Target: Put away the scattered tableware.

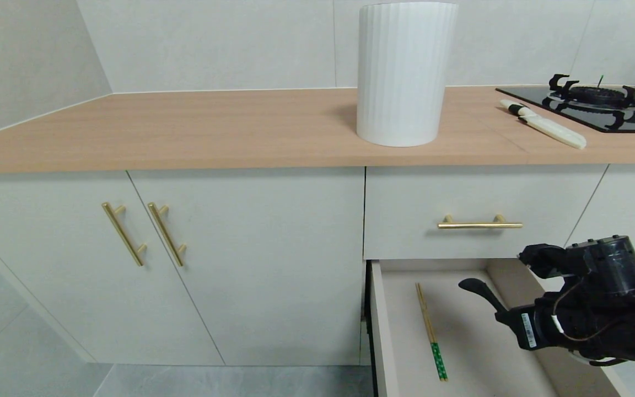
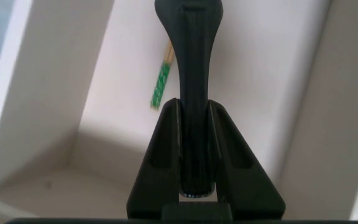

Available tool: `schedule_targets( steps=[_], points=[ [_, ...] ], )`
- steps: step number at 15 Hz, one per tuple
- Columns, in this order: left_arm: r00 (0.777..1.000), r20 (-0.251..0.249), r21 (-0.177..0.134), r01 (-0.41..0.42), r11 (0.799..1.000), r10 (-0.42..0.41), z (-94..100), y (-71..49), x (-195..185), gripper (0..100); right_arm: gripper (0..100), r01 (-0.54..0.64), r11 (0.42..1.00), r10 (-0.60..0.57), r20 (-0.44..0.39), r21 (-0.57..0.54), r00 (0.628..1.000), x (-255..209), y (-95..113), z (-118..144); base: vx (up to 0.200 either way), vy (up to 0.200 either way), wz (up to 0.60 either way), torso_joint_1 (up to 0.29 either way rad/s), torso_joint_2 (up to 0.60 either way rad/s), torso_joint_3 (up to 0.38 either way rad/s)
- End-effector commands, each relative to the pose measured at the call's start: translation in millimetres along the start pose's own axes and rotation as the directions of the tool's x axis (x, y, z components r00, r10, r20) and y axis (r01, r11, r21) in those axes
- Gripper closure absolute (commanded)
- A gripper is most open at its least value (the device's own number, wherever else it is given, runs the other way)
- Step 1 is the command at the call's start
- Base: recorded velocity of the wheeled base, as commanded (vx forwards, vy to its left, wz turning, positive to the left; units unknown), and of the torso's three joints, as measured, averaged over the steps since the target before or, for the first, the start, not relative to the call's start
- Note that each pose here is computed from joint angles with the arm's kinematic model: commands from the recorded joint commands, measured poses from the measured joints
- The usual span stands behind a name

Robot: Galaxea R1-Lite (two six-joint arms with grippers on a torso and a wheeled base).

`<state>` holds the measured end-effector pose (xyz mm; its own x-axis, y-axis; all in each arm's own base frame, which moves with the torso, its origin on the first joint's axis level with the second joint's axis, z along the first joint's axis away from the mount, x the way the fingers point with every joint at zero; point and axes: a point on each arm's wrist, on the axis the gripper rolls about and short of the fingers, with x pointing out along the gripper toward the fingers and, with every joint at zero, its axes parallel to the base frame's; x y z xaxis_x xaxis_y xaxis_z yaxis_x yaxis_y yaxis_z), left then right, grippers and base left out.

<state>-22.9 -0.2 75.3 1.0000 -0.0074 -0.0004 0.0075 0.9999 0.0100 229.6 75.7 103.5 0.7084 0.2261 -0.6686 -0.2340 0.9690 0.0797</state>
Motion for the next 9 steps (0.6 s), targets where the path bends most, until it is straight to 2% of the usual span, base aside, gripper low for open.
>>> schedule_targets(
  steps=[1,5,9],
  points=[
    [1.000,-0.001,0.001,0.000,1.000,0.000,0.0,0.0,0,0,100,0.062,0.996,-0.059,-0.051,0.061,0.997,36,-2,-10,0.000,0.000,0.00,0.000,0.00,0.000],
    [1.000,-0.001,-0.001,0.000,1.000,0.000,0.0,0.0,0,0,100,0.113,0.990,-0.105,-0.081,0.088,0.991,83,-4,-28,0.000,0.000,0.00,0.000,0.00,0.000],
    [1.000,-0.001,-0.001,0.000,1.000,0.000,0.0,0.0,0,0,100,0.165,0.981,-0.157,-0.075,0.103,0.985,113,-7,-44,0.000,0.000,0.00,0.000,0.00,0.000]
  ],
)
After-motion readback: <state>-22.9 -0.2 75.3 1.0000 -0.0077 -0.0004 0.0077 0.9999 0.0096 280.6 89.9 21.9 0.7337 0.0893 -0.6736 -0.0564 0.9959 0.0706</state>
